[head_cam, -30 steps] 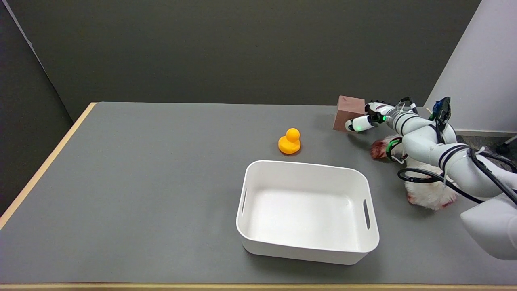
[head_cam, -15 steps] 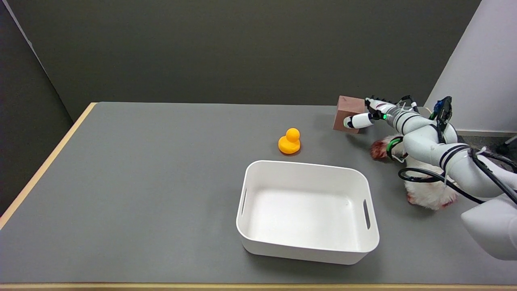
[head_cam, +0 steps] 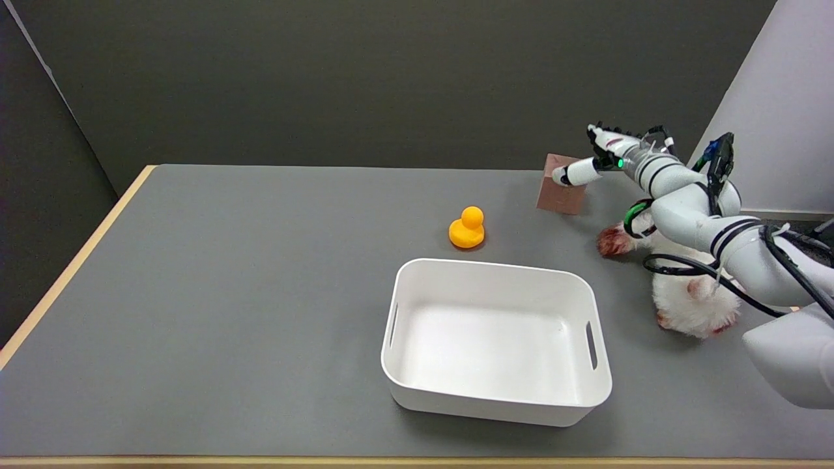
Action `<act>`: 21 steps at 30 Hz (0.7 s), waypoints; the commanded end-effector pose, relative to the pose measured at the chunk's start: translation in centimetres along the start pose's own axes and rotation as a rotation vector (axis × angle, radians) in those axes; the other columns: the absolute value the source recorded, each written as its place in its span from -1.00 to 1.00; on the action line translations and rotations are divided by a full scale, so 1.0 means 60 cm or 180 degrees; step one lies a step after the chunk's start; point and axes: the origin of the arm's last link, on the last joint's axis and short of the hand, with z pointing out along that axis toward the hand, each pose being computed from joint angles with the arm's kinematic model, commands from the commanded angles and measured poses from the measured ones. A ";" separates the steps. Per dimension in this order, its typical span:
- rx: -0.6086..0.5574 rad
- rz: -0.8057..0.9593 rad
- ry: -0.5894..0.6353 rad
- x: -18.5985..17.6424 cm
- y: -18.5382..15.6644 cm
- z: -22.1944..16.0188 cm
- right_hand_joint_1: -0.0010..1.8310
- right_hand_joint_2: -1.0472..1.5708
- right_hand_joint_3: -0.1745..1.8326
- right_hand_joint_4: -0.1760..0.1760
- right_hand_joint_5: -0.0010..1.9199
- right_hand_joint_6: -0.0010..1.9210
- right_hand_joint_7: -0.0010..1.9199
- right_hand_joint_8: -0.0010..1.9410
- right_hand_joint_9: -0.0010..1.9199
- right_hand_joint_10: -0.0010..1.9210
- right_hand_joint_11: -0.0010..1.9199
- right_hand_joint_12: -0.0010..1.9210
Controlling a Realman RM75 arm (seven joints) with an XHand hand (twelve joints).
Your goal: Pick up wooden cube.
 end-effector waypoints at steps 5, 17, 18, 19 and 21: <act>0.0201 -0.0368 0.0156 0.037 -0.052 0.006 -0.46 0.22 0.03 -0.90 -1.00 -0.97 -1.00 -1.00 -1.00 -1.00 -1.00 -0.12; 0.0060 -0.0302 -0.0163 -0.019 -0.036 0.018 -0.48 0.22 0.04 -0.72 -1.00 -0.93 -1.00 -1.00 -1.00 -1.00 -1.00 -0.25; 0.0063 -0.0308 -0.0167 -0.019 -0.037 0.018 -0.48 0.22 0.04 -0.70 -1.00 -0.92 -1.00 -1.00 -1.00 -1.00 -1.00 -0.27; 0.0067 -0.0320 -0.0172 -0.021 -0.038 0.018 -0.49 0.21 0.04 -0.68 -1.00 -0.92 -1.00 -1.00 -1.00 -1.00 -1.00 -0.31; 0.0081 -0.0327 -0.0169 -0.021 -0.040 0.017 -0.49 0.21 0.03 -0.64 -1.00 -0.91 -1.00 -1.00 -1.00 -1.00 -1.00 -0.35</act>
